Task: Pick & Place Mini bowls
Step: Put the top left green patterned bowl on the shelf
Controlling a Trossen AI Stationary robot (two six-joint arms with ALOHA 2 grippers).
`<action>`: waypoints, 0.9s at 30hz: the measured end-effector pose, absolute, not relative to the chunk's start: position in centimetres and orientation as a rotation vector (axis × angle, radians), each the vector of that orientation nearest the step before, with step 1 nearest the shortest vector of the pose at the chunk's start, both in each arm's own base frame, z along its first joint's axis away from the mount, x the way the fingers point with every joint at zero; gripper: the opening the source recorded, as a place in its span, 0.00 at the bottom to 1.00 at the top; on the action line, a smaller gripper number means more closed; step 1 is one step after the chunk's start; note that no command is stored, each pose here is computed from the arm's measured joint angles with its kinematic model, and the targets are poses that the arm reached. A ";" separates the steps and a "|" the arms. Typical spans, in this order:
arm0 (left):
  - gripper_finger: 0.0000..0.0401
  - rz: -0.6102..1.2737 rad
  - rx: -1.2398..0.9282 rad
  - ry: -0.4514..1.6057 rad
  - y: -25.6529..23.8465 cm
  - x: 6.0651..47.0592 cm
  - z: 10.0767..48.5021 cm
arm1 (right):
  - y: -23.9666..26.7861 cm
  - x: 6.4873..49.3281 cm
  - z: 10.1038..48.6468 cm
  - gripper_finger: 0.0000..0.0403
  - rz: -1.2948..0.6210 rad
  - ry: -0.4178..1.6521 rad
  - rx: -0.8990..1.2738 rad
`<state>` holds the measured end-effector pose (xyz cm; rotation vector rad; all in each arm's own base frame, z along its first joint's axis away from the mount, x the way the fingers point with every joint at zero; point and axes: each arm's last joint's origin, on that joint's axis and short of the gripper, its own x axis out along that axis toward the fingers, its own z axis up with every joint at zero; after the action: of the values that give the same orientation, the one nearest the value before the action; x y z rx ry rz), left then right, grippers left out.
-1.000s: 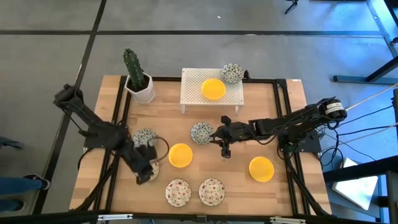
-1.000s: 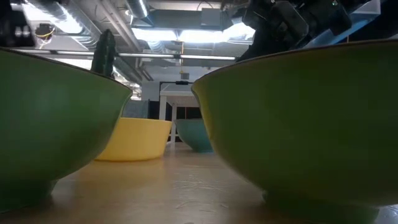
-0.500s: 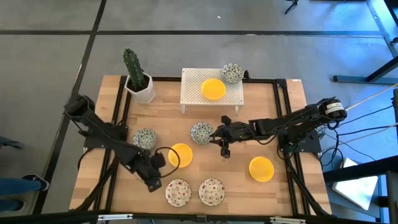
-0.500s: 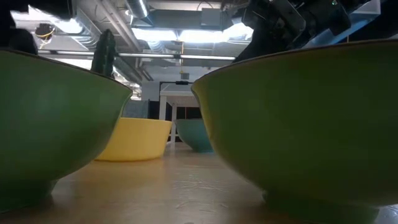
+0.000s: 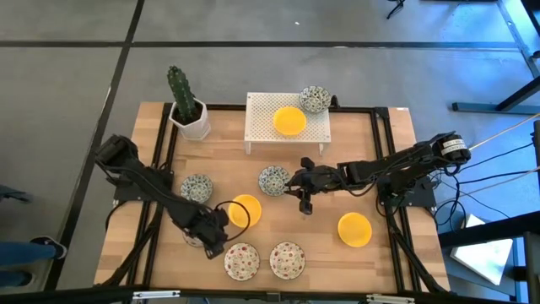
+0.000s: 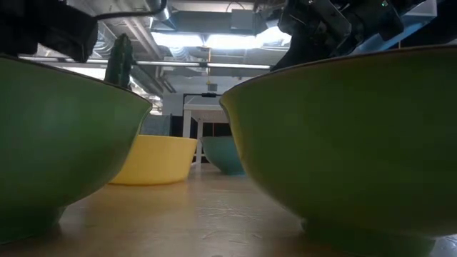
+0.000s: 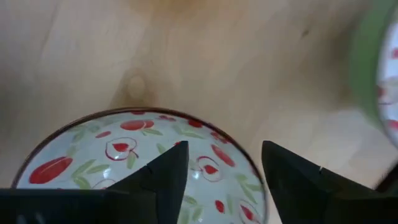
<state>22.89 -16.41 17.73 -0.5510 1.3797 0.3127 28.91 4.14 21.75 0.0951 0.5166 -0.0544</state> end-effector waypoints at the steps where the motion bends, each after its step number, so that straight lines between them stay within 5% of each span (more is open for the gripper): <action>1: 0.46 0.300 -0.544 1.397 -16.5 22.9 17.5 | 4.1 28.9 21.7 0.29 -0.054 0.516 0.095; 11: 0.07 0.096 -0.403 1.545 -16.9 22.9 18.2 | 4.2 28.8 21.5 0.29 -0.059 0.548 0.102; 27: 0.02 0.104 0.295 1.438 -14.5 24.6 30.4 | 4.6 28.4 21.1 0.29 -0.051 0.594 0.098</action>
<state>24.60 -14.51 30.41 0.2950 1.4382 0.1035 28.45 4.56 21.12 0.0975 0.5943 -0.0514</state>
